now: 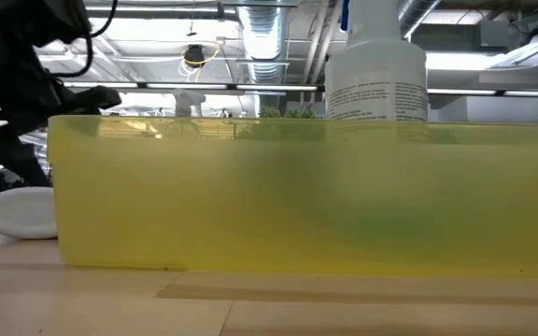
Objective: Pick & Place Kitchen Items
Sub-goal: Put the white plastic restorer bottle into the bottom yellow bin
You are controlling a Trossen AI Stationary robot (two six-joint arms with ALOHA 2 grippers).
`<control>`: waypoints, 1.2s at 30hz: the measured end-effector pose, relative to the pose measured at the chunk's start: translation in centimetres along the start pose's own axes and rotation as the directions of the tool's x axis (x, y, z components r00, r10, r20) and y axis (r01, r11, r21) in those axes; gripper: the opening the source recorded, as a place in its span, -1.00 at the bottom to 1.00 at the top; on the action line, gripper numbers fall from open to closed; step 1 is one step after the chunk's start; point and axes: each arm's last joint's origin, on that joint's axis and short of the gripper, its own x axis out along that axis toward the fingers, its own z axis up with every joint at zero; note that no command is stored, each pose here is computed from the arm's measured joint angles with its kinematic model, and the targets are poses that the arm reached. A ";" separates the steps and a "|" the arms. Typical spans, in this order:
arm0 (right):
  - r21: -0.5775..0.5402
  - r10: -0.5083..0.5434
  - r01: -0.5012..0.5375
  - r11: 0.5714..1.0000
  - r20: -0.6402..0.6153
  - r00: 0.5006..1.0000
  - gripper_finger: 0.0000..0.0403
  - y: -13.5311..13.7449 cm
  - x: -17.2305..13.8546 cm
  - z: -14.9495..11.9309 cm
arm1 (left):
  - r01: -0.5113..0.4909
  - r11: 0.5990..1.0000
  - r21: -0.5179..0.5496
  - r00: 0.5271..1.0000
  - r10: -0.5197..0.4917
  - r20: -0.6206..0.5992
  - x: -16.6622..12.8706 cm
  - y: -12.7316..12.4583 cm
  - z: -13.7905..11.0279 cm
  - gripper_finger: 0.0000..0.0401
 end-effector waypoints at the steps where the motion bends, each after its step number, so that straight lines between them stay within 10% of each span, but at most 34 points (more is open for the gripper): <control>1: -0.001 0.000 0.000 1.000 0.000 1.000 0.33 0.0 0.0 0.0 | -0.002 1.000 -0.008 1.000 0.002 0.002 0.3 -0.2 0.0 0.35; 36: -0.011 -0.001 0.001 1.000 0.001 1.000 0.33 -0.1 0.0 0.2 | -0.108 0.971 0.213 0.992 0.118 -0.034 3.4 -0.7 -1.1 -0.44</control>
